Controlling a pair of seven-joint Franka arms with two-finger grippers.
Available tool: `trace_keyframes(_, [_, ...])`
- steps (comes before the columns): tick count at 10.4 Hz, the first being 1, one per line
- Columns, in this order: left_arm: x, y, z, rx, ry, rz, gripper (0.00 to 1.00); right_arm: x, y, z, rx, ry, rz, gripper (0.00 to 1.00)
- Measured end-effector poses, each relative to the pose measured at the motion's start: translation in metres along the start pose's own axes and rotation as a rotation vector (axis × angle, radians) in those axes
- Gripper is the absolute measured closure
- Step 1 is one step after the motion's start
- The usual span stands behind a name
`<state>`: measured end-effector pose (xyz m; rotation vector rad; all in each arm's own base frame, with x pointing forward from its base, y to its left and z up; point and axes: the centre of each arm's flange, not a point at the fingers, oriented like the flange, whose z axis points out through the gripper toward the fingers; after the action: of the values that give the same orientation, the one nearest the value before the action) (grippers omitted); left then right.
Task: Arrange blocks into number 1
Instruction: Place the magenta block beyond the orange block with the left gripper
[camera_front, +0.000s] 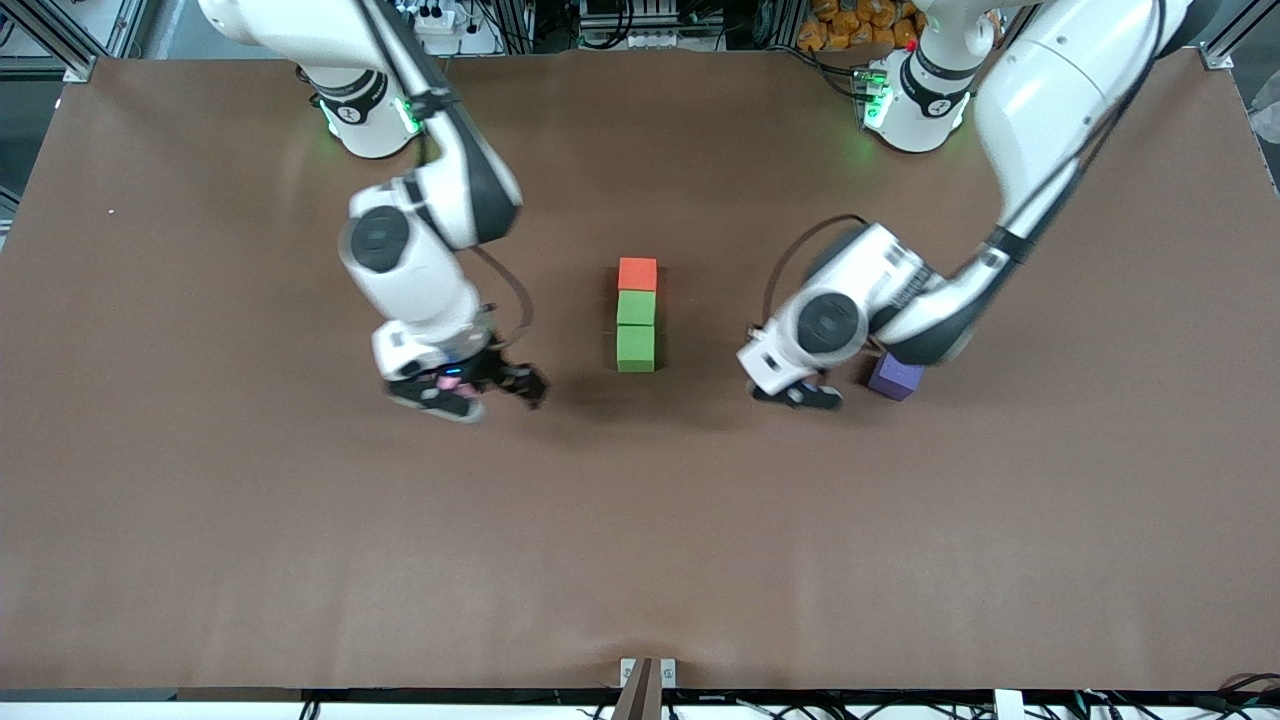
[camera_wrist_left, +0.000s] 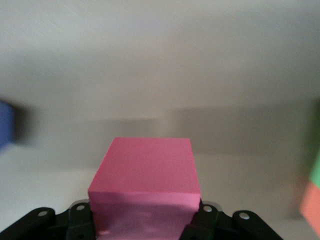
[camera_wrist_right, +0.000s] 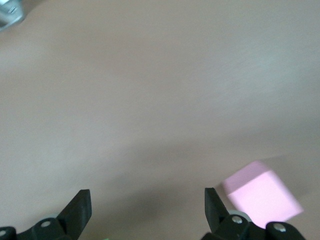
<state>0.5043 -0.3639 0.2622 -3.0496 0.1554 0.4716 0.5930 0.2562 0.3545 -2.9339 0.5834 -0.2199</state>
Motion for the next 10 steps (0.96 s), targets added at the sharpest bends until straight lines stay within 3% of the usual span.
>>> trace_keyframes(3, [-0.079,0.094,-0.003,-0.038,-0.063,-0.064,0.38,0.059,0.08,-0.037,-0.087,0.016,0.014,0.0])
trace_keyframes(6, [-0.148,0.166,0.02,-0.021,-0.099,-0.095,0.38,0.106,0.153,-0.058,-0.089,0.03,-0.003,0.0])
trace_keyframes(10, [-0.173,0.193,0.048,-0.029,-0.118,-0.143,0.38,0.12,0.18,-0.07,-0.093,0.048,0.015,0.0])
